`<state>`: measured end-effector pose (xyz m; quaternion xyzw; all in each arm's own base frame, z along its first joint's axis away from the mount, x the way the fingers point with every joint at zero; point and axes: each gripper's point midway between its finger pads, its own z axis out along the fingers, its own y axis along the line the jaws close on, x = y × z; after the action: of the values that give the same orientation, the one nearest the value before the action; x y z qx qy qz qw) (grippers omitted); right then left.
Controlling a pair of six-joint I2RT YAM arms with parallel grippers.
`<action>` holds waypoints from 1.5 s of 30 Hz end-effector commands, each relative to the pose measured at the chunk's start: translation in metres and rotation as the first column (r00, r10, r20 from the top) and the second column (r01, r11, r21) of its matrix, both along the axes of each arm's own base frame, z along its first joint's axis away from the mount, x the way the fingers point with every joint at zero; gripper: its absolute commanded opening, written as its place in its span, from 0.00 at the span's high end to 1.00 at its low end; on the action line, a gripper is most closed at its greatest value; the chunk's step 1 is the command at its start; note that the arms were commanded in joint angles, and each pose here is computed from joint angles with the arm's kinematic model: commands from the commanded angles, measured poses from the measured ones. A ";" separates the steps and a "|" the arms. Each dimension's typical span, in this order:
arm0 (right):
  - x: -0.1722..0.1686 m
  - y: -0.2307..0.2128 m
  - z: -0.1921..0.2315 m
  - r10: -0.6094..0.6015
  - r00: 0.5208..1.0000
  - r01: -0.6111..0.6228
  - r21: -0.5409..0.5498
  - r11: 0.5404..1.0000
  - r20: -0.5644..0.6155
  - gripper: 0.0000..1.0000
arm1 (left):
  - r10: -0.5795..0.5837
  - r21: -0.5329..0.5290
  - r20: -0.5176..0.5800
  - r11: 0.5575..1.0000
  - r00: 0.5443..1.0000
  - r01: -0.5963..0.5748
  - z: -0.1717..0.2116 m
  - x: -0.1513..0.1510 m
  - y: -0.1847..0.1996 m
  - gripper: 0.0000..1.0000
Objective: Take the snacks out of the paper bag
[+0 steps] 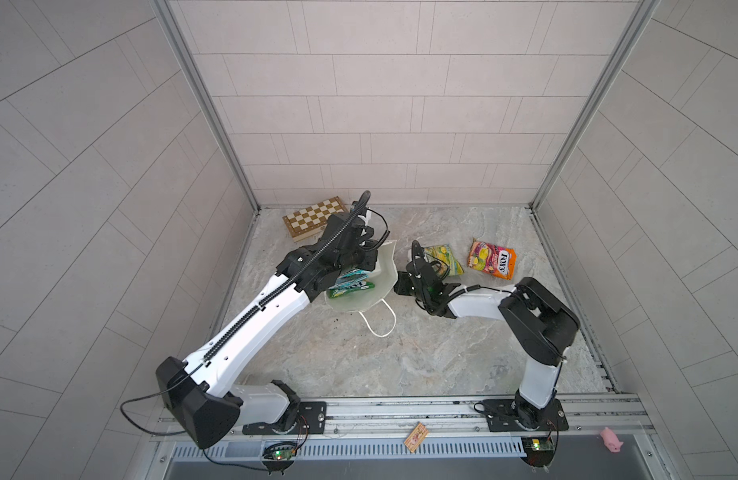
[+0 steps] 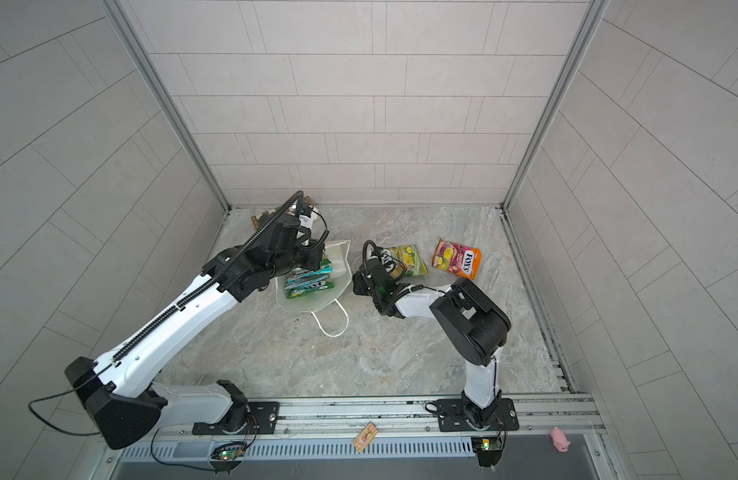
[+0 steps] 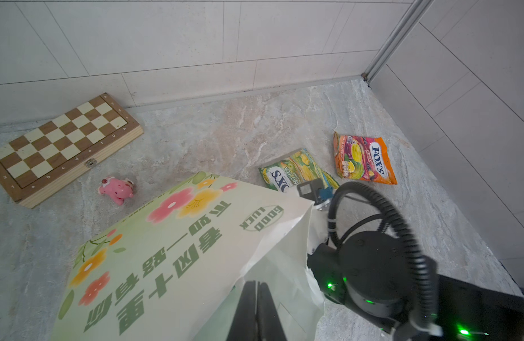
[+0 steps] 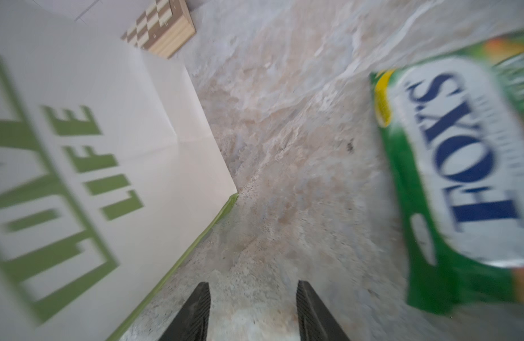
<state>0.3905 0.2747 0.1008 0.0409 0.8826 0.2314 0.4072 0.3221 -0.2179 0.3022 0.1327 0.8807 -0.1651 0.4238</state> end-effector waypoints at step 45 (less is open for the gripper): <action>-0.075 0.032 0.099 0.309 0.945 -0.301 -0.085 0.950 0.110 0.36 | -0.205 -0.045 0.015 0.978 0.979 0.206 -0.006 -0.009 -0.035 1.00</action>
<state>0.3016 0.3093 0.1963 -0.1529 0.8553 0.2874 0.4031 0.3139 -0.2513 0.2964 0.2041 0.8615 -0.2291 0.4045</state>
